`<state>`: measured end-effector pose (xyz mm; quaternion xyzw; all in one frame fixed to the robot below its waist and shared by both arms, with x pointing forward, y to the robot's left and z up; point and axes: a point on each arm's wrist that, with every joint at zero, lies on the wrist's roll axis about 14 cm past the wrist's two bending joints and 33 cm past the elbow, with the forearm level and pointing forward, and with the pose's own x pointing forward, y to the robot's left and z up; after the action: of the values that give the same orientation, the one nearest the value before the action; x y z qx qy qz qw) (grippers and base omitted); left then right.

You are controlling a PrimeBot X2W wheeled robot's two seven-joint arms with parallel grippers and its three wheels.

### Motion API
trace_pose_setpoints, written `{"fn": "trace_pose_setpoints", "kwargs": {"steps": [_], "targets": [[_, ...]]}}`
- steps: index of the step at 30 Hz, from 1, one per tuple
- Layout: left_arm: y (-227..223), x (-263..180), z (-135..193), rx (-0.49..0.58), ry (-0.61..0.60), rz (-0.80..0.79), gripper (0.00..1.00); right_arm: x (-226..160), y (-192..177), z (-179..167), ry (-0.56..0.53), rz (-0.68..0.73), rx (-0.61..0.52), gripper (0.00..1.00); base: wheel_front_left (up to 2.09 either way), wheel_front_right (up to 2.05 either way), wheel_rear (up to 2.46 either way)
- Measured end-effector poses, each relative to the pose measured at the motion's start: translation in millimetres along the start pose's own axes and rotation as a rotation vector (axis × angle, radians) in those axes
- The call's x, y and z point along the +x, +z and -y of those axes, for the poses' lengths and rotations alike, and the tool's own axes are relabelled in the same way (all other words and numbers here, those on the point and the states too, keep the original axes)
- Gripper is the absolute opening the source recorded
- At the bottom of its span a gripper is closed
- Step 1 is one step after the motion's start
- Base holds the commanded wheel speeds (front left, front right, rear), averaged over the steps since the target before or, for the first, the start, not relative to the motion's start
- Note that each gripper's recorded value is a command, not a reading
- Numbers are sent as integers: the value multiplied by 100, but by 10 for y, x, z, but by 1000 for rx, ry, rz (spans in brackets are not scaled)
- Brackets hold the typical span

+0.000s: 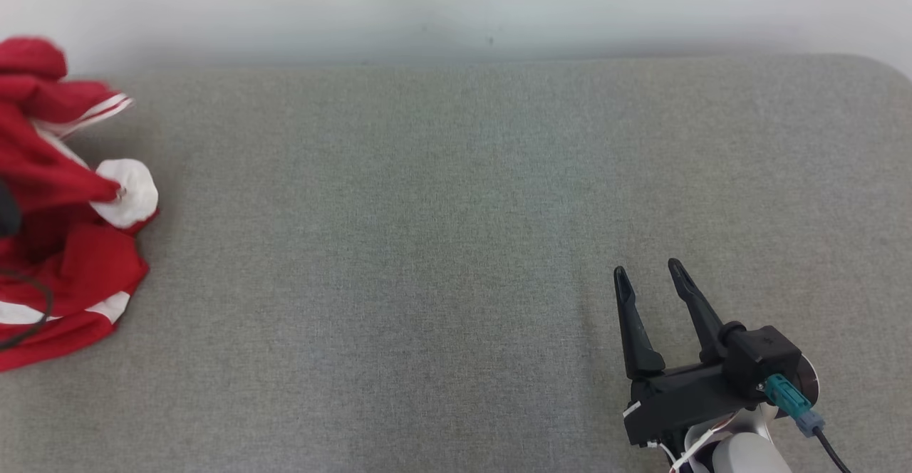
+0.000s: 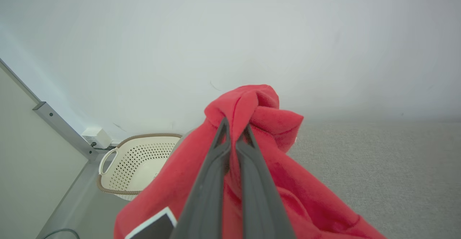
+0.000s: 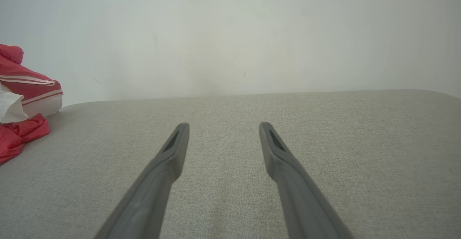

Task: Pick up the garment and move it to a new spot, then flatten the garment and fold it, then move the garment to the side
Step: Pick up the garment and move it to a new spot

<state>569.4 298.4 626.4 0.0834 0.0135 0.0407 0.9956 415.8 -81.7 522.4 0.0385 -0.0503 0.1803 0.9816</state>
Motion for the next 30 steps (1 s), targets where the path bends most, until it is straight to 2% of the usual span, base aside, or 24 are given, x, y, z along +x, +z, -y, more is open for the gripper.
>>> {"fn": "trace_pose_setpoints", "kwargs": {"steps": [6,17,23,30], "targets": [[705,-34,190,18,-62,182,0,-49,76,-24,-2,22,5,100,0,0,0],[1693,-287,1197,28,-325,449,0,-187,164,91,-49,49,17,100,0,0,0],[1864,-525,1826,37,-493,512,0,-302,186,238,-102,56,20,100,0,0,0],[1699,-781,2572,15,-691,498,0,-436,197,440,-171,59,12,100,0,0,0]]}}
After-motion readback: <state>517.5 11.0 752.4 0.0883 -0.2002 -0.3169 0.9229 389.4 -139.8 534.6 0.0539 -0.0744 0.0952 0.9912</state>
